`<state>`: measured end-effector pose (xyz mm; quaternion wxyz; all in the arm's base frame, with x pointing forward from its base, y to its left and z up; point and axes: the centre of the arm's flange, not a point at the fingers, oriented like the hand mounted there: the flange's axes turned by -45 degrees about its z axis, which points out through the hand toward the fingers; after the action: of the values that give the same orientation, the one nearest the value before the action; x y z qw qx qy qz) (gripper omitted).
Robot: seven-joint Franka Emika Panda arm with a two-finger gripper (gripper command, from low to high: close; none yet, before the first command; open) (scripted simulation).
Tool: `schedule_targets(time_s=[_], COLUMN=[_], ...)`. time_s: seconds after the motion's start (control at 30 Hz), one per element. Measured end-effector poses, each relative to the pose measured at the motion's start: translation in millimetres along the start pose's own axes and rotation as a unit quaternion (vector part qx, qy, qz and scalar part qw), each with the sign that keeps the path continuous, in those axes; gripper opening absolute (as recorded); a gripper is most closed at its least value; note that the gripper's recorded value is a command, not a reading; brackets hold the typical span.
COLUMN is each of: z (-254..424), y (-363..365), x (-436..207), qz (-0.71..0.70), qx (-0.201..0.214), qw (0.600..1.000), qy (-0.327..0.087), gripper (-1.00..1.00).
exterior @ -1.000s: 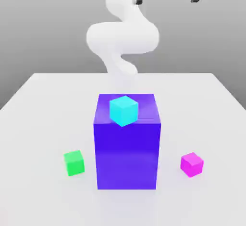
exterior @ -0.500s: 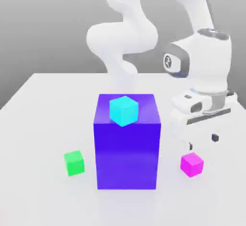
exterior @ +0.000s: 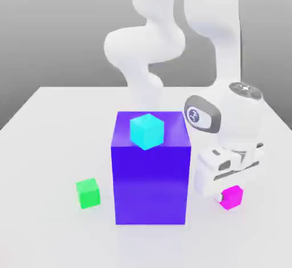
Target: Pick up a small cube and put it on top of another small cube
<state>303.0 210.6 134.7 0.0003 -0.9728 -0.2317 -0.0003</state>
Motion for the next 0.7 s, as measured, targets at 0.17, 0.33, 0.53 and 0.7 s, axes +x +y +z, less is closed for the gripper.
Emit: schedule_targets(time_s=[0.17, 0.33, 0.53, 0.7], z=[-43, -64, -79, -92], y=[0, 5, 45, 123], x=[0, 44, 107, 103], qz=[0.0, -0.013, 0.016, 0.134], qx=[-0.001, -0.004, -0.01, -0.018], qw=[1.0, 1.0, 0.998, 0.989], qy=[0.0, 0.022, 0.056, 0.059], gripper=[-1.0, -1.0, -1.0, -1.0])
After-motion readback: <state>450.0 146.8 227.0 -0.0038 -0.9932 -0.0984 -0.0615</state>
